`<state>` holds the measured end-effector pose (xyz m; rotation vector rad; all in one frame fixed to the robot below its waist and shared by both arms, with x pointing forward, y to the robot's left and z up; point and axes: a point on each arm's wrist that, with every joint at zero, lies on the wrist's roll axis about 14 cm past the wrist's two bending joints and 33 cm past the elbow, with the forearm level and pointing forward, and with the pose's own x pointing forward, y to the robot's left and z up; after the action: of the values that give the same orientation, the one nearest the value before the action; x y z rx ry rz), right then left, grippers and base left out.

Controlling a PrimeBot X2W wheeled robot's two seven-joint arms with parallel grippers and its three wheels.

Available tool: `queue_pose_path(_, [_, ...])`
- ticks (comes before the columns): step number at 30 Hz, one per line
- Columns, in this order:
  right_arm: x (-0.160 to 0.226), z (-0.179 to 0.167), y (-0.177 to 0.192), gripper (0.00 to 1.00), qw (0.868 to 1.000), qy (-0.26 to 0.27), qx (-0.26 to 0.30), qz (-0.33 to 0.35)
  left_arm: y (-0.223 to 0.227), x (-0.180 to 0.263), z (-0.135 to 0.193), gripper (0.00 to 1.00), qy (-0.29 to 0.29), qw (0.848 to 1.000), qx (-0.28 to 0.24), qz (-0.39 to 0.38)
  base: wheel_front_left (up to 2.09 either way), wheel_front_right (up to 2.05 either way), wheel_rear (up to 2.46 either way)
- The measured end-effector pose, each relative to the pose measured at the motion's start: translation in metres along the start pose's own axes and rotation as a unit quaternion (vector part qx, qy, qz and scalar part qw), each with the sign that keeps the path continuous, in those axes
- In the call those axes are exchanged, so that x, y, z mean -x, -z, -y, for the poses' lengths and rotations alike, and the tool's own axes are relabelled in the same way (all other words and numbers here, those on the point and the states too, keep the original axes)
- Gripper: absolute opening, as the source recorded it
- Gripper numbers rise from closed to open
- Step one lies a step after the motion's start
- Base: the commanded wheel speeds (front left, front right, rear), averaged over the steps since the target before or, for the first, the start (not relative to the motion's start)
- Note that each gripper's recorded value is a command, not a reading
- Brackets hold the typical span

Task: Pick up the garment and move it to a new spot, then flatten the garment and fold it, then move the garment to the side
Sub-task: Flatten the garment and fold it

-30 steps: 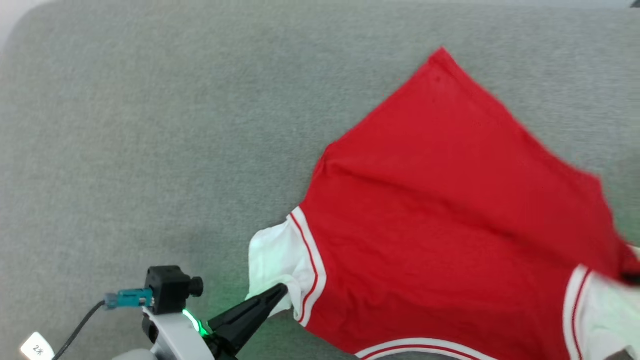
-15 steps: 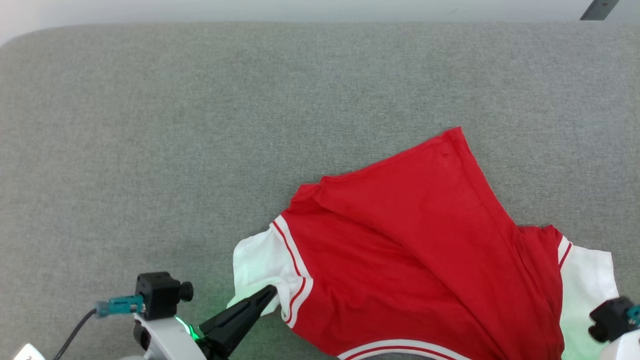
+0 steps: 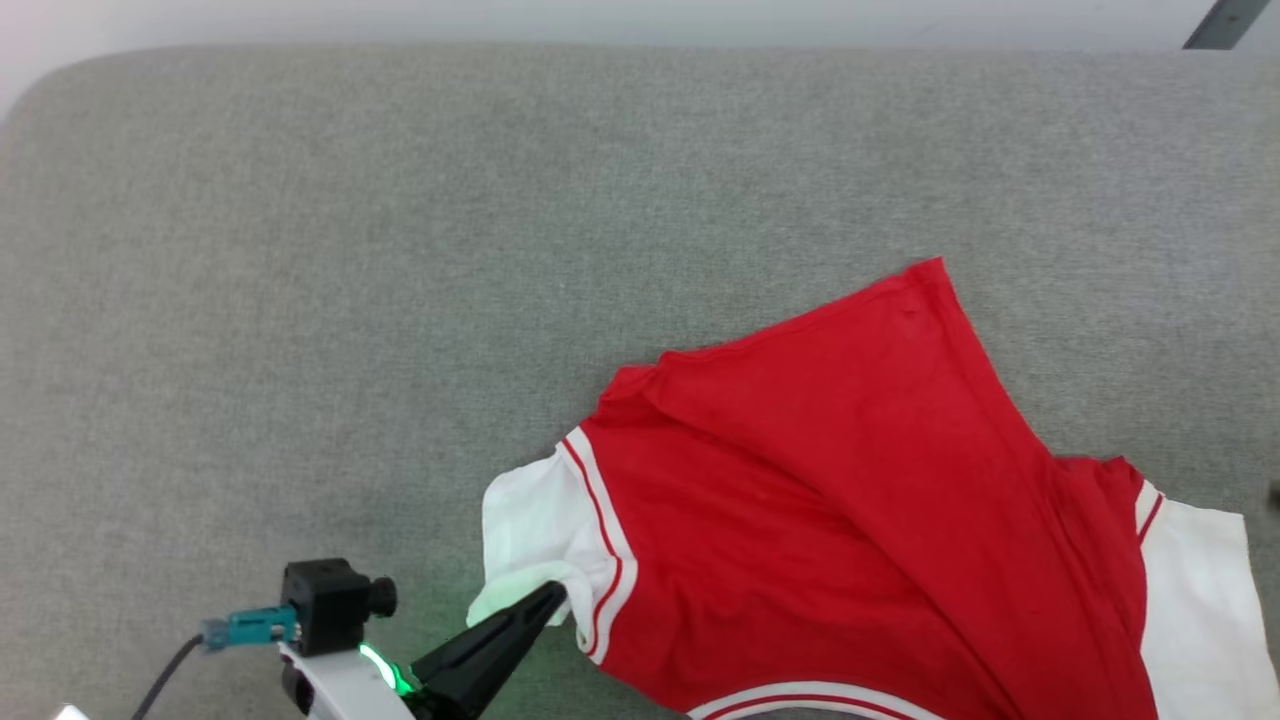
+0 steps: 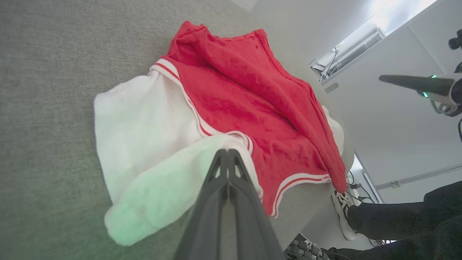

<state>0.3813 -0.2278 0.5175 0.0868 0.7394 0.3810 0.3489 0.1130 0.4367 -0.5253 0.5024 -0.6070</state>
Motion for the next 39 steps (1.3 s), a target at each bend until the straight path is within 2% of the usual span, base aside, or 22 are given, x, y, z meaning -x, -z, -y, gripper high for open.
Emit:
queue_pose_path(2, [-0.011,-0.001,-0.031,1.00,0.998,0.007,0.042,0.042,0.002,-0.002,0.000,0.00,0.000,1.000,0.002,-0.001,0.00,0.00,0.00])
queue_pose_path(5, [-0.042,-0.018,-0.059,1.00,0.994,-0.013,0.087,0.071,0.001,-0.006,0.000,0.00,0.004,1.000,0.002,0.000,0.00,0.00,0.00])
queue_pose_path(8, [-0.078,-0.030,-0.073,1.00,0.989,-0.025,0.129,0.063,0.005,-0.007,-0.001,0.00,0.003,1.000,0.003,-0.006,0.00,0.00,0.00])
queue_pose_path(11, [-0.116,-0.038,-0.077,1.00,0.988,-0.039,0.140,0.040,0.010,-0.009,-0.003,0.00,0.000,1.000,0.008,-0.014,0.00,0.00,0.00])
queue_pose_path(19, [-0.186,-0.043,-0.048,1.00,0.983,-0.061,0.164,-0.060,0.019,-0.011,-0.009,0.00,-0.013,0.999,0.023,-0.020,0.00,0.00,0.00])
queue_pose_path(25, [-0.212,-0.040,-0.021,1.00,0.974,-0.067,0.183,-0.116,0.020,-0.011,-0.014,0.00,-0.023,0.999,0.028,-0.021,0.00,0.00,0.00])
queue_pose_path(30, [-0.219,-0.041,-0.013,1.00,0.969,-0.077,0.190,-0.135,0.020,-0.011,-0.017,0.00,-0.030,0.999,0.031,-0.017,0.00,0.00,0.00])
queue_pose_path(31, [-0.219,-0.041,-0.012,0.66,0.969,-0.079,0.190,-0.137,0.019,-0.011,-0.017,0.00,-0.030,0.999,0.032,-0.016,0.00,0.00,0.00])
queue_pose_path(32, [-0.219,-0.041,-0.012,0.23,0.969,-0.079,0.190,-0.137,0.019,-0.011,-0.017,0.00,-0.030,0.999,0.032,-0.016,0.00,0.00,0.00])
queue_pose_path(33, [-0.218,-0.043,-0.014,0.00,0.970,-0.083,0.187,-0.132,0.018,-0.011,-0.017,0.00,-0.030,0.999,0.032,-0.014,0.00,0.00,0.00])
queue_pose_path(36, [-0.218,-0.049,-0.015,0.00,0.972,-0.093,0.181,-0.120,0.014,-0.012,-0.016,0.00,-0.030,0.999,0.031,-0.007,0.00,0.00,0.00])
queue_pose_path(39, [-0.218,-0.062,-0.027,0.00,0.979,-0.113,0.150,-0.076,0.000,-0.011,-0.017,0.00,-0.034,0.999,0.038,0.019,0.00,0.00,0.00])
